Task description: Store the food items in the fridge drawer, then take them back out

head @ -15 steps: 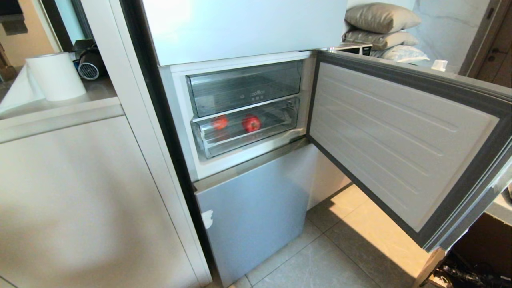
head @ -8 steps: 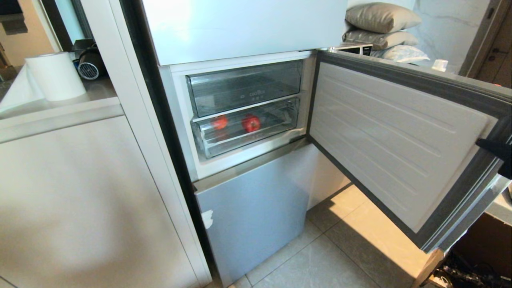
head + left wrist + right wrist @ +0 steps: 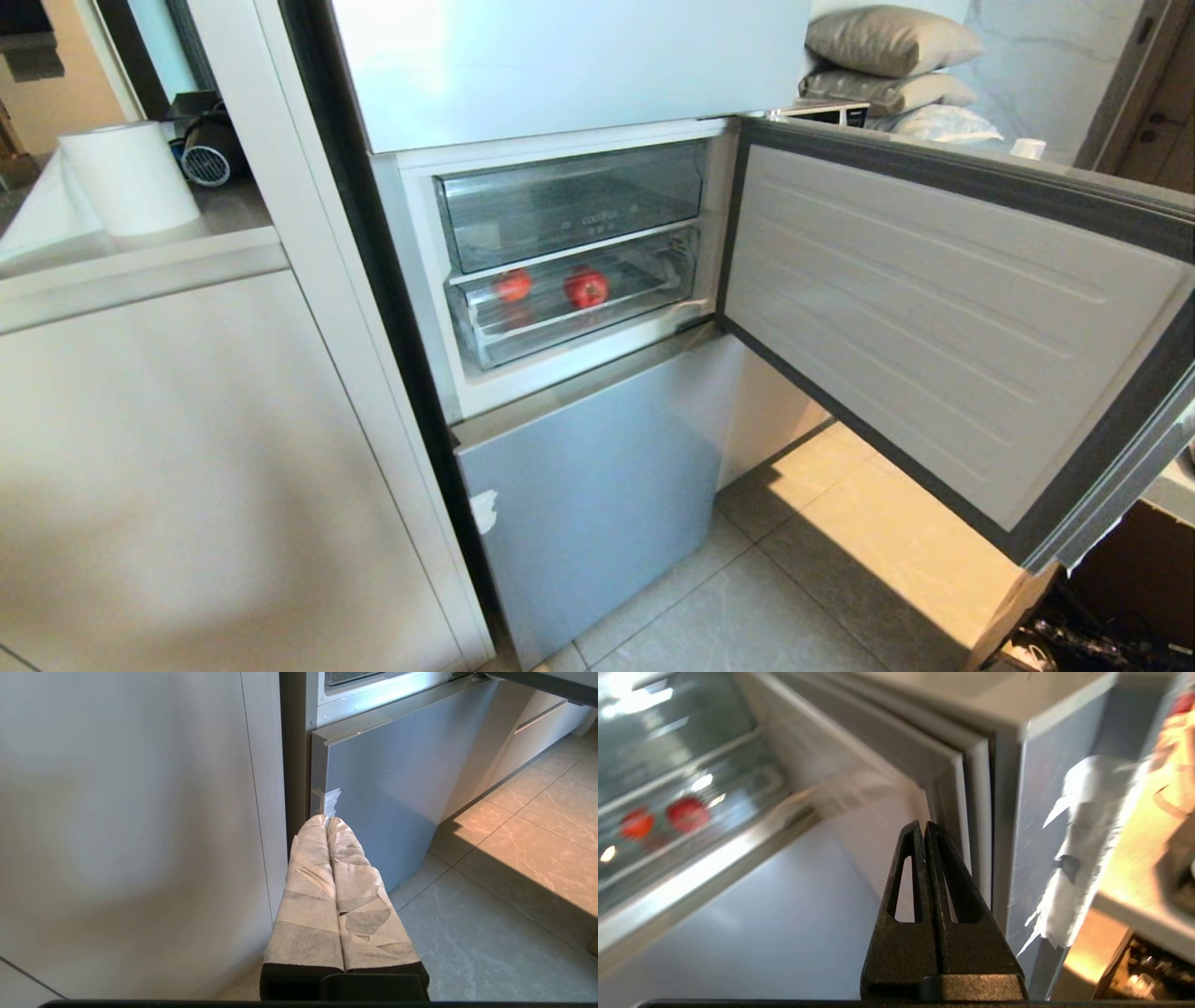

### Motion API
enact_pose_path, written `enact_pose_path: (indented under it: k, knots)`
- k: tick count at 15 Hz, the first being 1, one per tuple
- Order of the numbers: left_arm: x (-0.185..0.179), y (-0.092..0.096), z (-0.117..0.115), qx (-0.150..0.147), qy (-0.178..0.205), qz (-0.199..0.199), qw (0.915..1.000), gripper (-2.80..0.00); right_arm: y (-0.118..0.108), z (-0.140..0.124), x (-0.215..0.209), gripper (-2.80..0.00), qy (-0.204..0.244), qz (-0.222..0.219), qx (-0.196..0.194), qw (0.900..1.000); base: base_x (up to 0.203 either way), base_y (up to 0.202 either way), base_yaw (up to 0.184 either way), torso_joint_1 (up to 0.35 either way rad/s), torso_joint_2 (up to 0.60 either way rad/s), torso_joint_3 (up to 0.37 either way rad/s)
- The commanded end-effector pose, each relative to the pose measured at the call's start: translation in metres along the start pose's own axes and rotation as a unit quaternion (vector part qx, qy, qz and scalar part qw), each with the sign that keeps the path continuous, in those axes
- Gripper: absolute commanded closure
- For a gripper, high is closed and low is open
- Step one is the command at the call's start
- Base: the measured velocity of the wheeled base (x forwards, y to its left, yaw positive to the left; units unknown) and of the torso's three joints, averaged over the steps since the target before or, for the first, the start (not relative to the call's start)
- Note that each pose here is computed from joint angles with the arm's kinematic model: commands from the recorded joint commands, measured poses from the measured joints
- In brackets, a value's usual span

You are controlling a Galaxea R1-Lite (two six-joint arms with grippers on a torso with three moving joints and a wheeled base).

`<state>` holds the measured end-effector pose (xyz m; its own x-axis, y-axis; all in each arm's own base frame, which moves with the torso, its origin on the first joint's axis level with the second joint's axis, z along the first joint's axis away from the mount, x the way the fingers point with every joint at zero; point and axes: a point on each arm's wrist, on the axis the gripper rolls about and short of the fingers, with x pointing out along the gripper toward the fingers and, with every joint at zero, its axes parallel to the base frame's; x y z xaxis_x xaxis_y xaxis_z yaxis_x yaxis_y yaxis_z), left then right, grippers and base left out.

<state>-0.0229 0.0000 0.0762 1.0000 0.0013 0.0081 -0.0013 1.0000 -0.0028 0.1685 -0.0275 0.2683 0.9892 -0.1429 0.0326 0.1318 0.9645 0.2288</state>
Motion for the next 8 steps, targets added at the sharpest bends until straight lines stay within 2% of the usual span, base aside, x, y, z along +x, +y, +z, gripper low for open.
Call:
enact_pose_path:
  k: [1, 3, 4, 6, 7, 8]
  knots:
    - [0.000, 0.000, 0.000, 0.000, 0.001, 0.000, 1.0000, 0.00, -0.006, 0.003, 0.006, 0.00, -0.010, -0.016, -0.001, 1.000, 0.000, 0.000, 0.000, 0.000, 0.00, 0.000]
    - [0.000, 0.000, 0.000, 0.000, 0.001, 0.000, 1.0000, 0.00, -0.007, 0.009, 0.017, 0.00, -0.021, -0.030, 0.000, 0.999, 0.000, 0.000, 0.000, 0.000, 0.00, 0.000]
    - [0.000, 0.000, 0.000, 0.000, 0.001, 0.000, 1.0000, 0.00, -0.005, 0.012, 0.018, 0.00, -0.026, -0.024, 0.000, 0.999, 0.000, 0.000, 0.000, 0.000, 0.00, 0.000]
    - [0.000, 0.000, 0.000, 0.000, 0.001, 0.000, 1.0000, 0.00, 0.011, 0.015, 0.026, 0.00, -0.015, 0.042, 0.002, 0.999, 0.000, 0.000, 0.000, 0.000, 0.00, 0.000]
    - [0.000, 0.000, 0.000, 0.000, 0.001, 0.000, 1.0000, 0.00, 0.018, 0.010, 0.036, 0.00, 0.004, 0.072, 0.003, 0.997, 0.000, 0.000, 0.000, 0.000, 0.00, 0.000]
    - [0.000, 0.000, 0.000, 0.000, 0.001, 0.000, 1.0000, 0.00, 0.022, 0.000, 0.043, 0.00, 0.025, 0.085, 0.004, 0.996, 0.000, 0.000, 0.000, 0.000, 0.00, 0.000]
